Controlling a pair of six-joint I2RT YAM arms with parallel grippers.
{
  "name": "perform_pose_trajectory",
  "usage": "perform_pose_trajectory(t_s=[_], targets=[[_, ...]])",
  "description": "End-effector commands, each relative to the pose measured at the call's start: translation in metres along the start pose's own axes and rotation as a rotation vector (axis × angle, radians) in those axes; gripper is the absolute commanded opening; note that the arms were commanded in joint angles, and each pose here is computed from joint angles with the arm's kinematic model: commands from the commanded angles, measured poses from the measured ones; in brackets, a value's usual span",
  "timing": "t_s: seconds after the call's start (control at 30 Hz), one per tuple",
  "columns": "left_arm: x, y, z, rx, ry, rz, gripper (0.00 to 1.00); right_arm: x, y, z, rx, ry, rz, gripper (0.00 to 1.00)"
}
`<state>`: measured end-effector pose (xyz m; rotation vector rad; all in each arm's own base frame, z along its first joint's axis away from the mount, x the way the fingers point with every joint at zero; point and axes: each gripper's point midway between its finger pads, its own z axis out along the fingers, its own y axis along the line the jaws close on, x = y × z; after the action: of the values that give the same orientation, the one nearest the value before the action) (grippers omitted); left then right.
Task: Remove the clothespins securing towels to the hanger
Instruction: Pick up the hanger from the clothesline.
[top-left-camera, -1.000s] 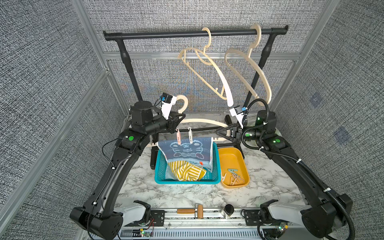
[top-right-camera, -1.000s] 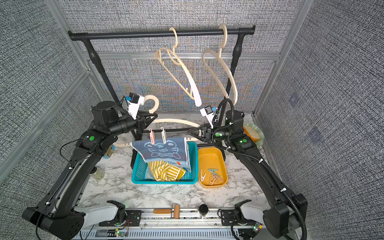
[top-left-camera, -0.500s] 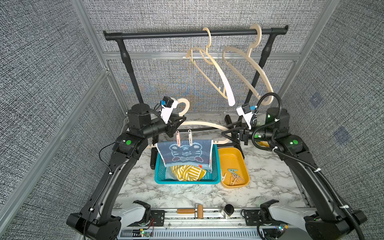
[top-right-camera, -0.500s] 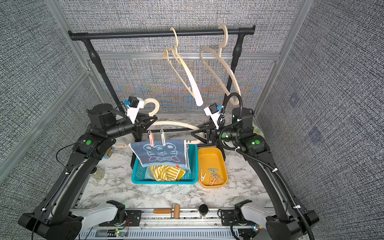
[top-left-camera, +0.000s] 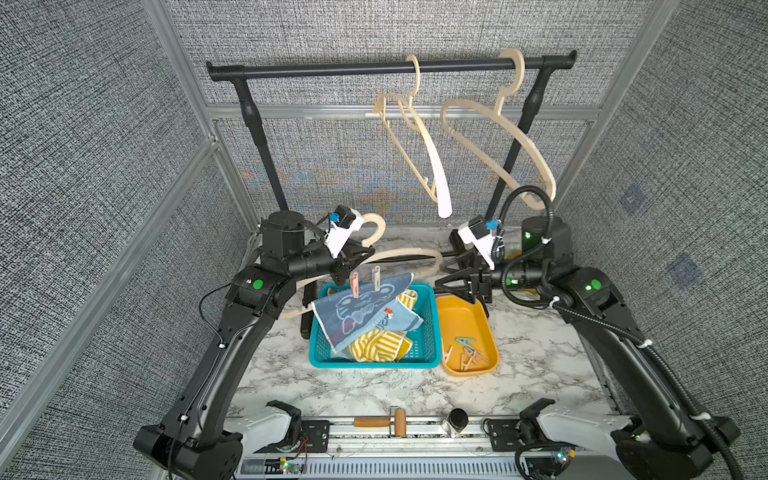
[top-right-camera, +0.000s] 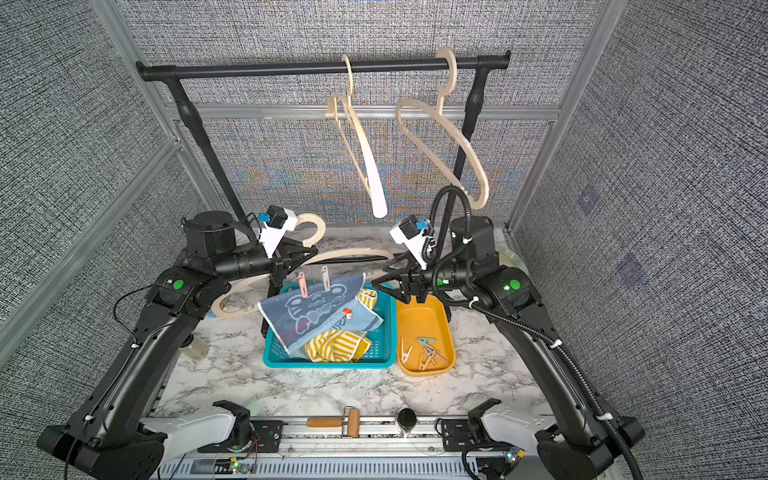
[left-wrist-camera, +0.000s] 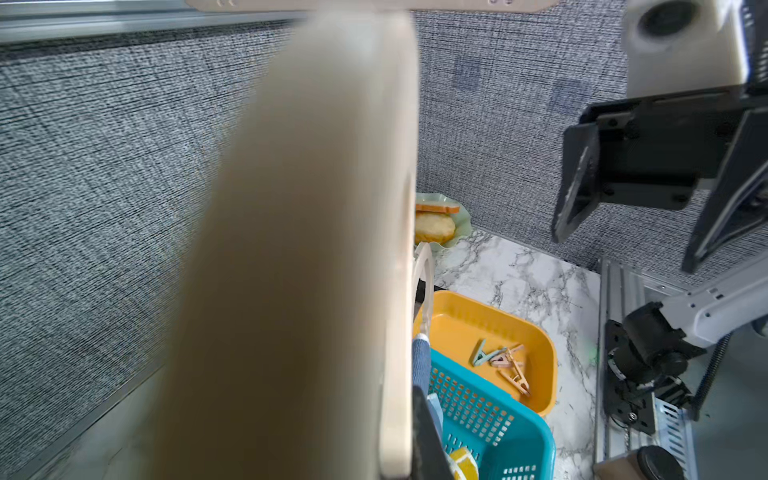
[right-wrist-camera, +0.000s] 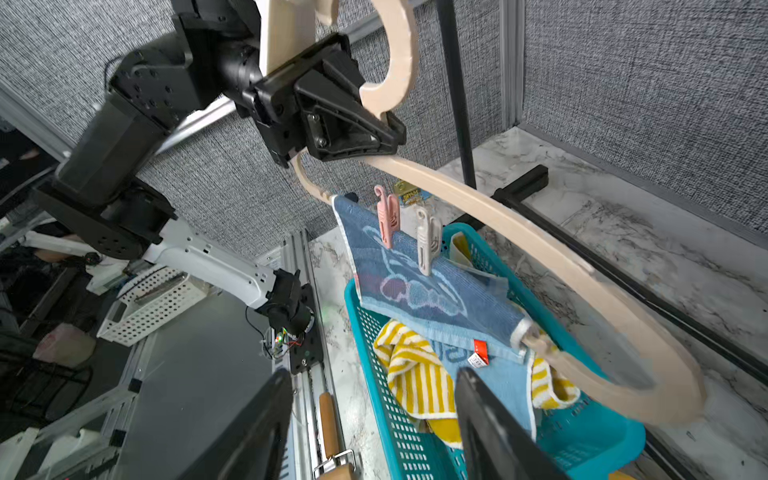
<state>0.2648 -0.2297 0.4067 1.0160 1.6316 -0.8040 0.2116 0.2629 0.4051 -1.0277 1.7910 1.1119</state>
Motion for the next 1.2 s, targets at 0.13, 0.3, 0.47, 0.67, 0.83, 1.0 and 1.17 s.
perform_pose_trajectory(t_s=[0.13, 0.3, 0.47, 0.67, 0.83, 1.0, 1.17], targets=[[0.000, -0.038, -0.005, 0.209, -0.021, 0.035, 0.00, 0.002, -0.004, 0.026, 0.036, 0.093, -0.113, 0.64], [0.002, -0.048, -0.007, 0.274, -0.021, 0.031, 0.00, -0.011, -0.009, 0.037, 0.044, 0.100, -0.145, 0.64], [0.001, -0.052, -0.007, 0.303, -0.028, 0.030, 0.00, -0.008, -0.006, 0.051, -0.001, 0.151, -0.154, 0.64], [0.000, -0.053, -0.005, 0.325, -0.034, 0.023, 0.00, 0.001, -0.001, 0.067, -0.047, 0.203, -0.159, 0.64], [0.000, -0.054, -0.005, 0.333, -0.036, 0.020, 0.00, 0.003, 0.002, 0.073, -0.079, 0.211, -0.158, 0.60], [-0.002, -0.054, -0.006, 0.331, -0.041, 0.020, 0.00, 0.003, 0.004, 0.076, -0.094, 0.210, -0.159, 0.44], [-0.002, -0.052, -0.005, 0.311, -0.041, 0.018, 0.00, 0.001, 0.004, 0.076, -0.092, 0.199, -0.159, 0.01]])
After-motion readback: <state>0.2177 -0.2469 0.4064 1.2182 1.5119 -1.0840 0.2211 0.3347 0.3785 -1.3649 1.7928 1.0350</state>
